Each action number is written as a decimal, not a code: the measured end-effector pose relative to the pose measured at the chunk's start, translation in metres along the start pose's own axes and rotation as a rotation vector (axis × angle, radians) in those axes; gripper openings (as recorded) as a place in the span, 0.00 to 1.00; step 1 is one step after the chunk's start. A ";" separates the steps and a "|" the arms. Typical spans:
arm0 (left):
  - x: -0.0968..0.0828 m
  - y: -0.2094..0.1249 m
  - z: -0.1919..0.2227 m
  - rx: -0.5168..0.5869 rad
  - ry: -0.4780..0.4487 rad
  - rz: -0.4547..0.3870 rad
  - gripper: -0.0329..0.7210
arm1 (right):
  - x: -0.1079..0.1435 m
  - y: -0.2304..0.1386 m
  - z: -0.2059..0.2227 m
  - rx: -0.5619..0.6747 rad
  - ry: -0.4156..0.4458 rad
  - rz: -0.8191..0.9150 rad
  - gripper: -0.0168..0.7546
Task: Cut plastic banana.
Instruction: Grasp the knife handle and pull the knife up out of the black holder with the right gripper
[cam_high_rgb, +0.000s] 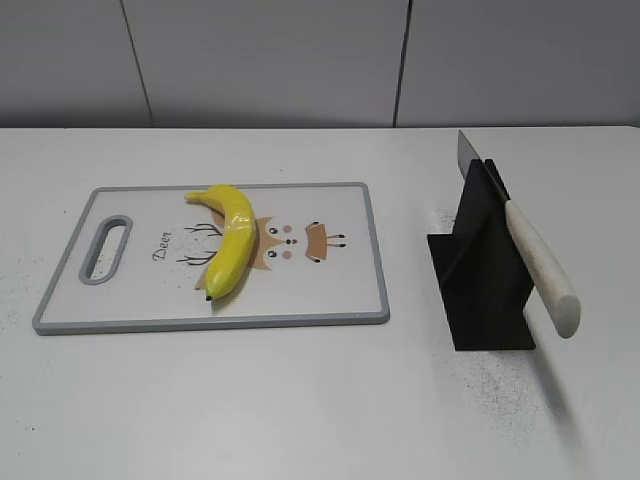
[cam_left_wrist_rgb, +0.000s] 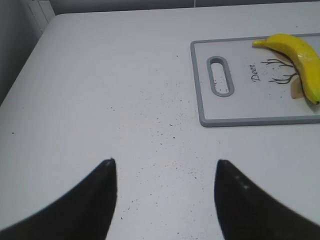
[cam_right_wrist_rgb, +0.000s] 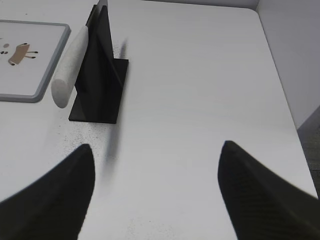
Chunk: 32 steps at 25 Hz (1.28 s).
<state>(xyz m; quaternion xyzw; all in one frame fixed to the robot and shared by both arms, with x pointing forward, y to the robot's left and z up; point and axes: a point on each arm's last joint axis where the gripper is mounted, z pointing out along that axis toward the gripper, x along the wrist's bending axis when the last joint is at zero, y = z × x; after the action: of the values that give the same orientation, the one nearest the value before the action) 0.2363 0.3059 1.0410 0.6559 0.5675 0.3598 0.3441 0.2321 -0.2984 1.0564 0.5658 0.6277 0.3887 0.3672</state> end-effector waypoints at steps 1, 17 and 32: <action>0.000 0.000 0.000 0.000 0.000 0.000 0.82 | 0.000 0.000 0.000 0.000 0.000 0.000 0.77; 0.000 0.000 0.000 0.000 0.000 0.000 0.82 | -0.002 0.003 0.001 -0.009 -0.019 -0.011 0.77; 0.000 0.000 0.000 0.000 0.000 0.000 0.82 | -0.004 0.075 0.043 0.132 -0.012 -0.009 0.76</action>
<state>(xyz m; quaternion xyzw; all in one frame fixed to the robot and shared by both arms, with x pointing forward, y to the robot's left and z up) 0.2363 0.3059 1.0410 0.6559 0.5675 0.3597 0.3442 0.3032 -0.2947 1.1061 0.5883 0.6523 0.3414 0.3343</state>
